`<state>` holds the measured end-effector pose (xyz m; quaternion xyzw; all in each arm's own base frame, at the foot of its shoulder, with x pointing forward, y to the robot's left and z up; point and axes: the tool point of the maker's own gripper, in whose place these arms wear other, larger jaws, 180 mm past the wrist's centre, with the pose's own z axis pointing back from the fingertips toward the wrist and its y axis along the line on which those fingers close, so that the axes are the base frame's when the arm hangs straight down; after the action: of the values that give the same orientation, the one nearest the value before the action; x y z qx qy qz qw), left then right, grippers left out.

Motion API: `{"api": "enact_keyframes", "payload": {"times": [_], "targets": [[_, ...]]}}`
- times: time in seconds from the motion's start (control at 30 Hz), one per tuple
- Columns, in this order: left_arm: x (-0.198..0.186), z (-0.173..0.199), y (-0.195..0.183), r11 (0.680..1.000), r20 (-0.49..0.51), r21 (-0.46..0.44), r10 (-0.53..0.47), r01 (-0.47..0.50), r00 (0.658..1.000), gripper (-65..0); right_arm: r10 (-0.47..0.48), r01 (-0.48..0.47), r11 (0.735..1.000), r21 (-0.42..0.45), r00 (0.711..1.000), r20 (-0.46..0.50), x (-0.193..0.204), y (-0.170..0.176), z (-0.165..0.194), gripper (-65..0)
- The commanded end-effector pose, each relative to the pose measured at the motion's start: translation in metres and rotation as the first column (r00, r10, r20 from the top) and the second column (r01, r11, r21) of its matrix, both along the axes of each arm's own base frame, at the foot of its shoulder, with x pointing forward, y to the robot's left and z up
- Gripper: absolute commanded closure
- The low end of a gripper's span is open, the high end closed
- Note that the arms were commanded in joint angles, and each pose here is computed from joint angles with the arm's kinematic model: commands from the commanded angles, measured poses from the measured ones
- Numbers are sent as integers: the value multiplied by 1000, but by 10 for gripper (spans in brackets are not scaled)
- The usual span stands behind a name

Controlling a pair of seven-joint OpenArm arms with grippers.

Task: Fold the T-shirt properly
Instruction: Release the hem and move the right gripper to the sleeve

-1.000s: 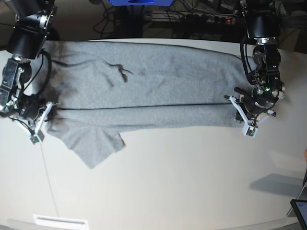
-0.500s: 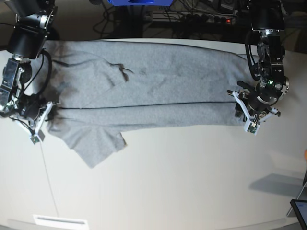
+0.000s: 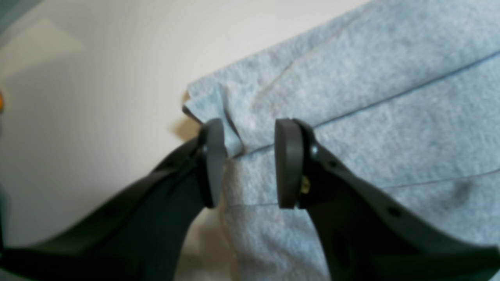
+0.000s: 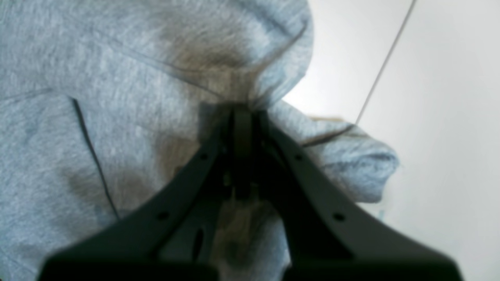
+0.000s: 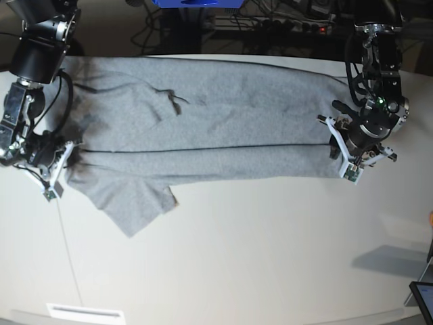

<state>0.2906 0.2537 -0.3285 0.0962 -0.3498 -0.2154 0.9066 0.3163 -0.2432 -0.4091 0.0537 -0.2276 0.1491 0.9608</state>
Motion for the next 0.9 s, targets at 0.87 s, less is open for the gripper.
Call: {"api": "enact_keyframes", "payload": {"times": [0.87], "targets": [[15,-4,37,987,57,68,140,-144,989,-220,-202,201,979,20,974,106,4,-61,31,-244]]}}
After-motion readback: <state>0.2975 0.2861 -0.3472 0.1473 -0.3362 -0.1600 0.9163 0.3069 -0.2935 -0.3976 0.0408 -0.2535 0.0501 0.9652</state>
